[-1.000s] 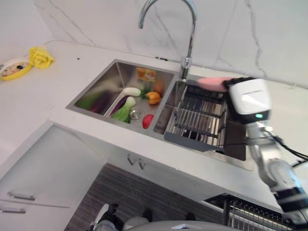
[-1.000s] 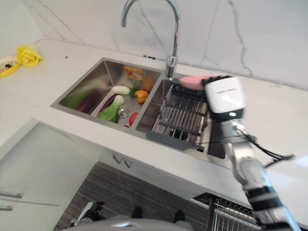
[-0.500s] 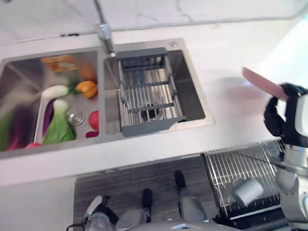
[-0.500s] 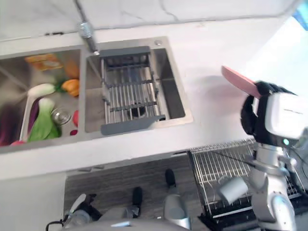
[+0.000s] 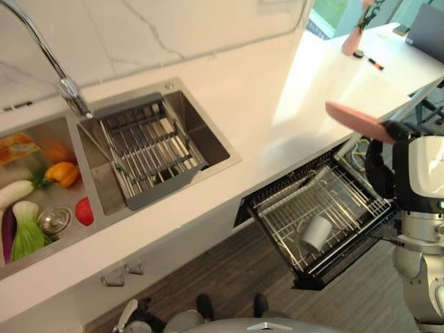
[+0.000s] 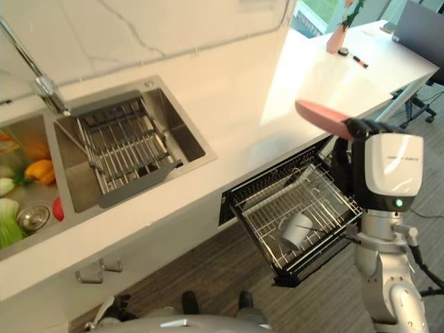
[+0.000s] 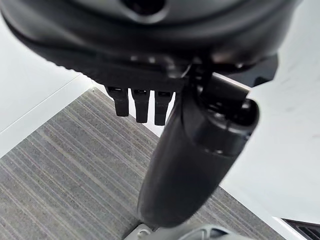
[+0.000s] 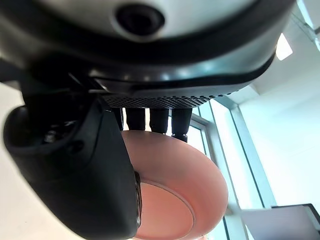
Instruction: Place the dishes in the dishwasher.
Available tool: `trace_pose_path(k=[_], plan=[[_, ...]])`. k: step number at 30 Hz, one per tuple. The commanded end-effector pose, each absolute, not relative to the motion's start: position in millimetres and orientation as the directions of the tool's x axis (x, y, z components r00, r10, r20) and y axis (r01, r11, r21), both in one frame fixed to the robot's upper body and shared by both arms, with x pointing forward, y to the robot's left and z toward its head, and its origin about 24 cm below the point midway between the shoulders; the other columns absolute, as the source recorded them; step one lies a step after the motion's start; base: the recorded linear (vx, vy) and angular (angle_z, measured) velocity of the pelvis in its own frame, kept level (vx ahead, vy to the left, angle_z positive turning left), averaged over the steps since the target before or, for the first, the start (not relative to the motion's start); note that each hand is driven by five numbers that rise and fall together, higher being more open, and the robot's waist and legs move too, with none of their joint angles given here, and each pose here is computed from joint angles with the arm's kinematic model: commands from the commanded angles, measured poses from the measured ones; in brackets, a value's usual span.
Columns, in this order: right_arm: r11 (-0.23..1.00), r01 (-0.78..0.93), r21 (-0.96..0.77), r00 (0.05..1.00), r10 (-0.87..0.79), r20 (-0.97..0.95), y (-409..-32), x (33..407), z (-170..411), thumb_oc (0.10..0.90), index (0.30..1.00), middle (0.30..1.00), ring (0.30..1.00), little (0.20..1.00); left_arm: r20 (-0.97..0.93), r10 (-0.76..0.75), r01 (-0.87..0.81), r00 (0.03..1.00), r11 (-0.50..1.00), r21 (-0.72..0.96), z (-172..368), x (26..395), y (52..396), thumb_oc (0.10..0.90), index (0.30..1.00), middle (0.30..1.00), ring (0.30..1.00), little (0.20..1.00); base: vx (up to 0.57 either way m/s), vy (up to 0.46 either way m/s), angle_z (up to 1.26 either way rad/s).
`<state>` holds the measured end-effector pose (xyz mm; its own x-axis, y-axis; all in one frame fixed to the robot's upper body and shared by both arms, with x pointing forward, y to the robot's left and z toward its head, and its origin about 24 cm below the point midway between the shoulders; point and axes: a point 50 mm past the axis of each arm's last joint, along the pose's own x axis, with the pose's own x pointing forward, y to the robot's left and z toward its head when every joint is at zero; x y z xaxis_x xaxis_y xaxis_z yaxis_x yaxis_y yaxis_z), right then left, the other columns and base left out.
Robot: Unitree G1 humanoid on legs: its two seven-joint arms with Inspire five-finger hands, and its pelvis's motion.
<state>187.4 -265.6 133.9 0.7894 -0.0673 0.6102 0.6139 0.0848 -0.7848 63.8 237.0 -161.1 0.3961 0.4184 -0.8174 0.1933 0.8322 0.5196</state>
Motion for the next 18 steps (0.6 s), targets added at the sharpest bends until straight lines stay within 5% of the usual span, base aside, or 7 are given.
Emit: trace_pose_path(k=[1, 9, 18], plan=[[0.084, 0.696, -0.713, 0.713, 0.036, 0.701, -264, 194, 171, 0.400, 0.300, 0.300, 0.300, 0.300, -0.796, 0.374, 0.250, 0.476, 0.810, 0.530, -160, 91, 222, 0.800, 0.900, 0.900, 0.900, 0.900, 0.01, -0.072, 0.06], [0.119, 0.495, -0.861, 0.866, 0.017, 0.500, -268, 191, 129, 0.400, 0.300, 0.300, 0.300, 0.300, -0.813, 0.370, 0.215, 0.449, 0.839, 0.500, -162, 84, 219, 0.800, 0.900, 0.900, 0.900, 0.900, 0.00, -0.052, 0.19], [-0.046, 0.336, -0.941, 0.942, 0.012, 0.336, -280, 221, 90, 0.400, 0.300, 0.300, 0.300, 0.300, -0.812, 0.363, 0.163, 0.458, 0.863, 0.478, -161, 90, 215, 0.800, 0.900, 0.900, 0.900, 0.900, -0.03, -0.050, 0.10]])
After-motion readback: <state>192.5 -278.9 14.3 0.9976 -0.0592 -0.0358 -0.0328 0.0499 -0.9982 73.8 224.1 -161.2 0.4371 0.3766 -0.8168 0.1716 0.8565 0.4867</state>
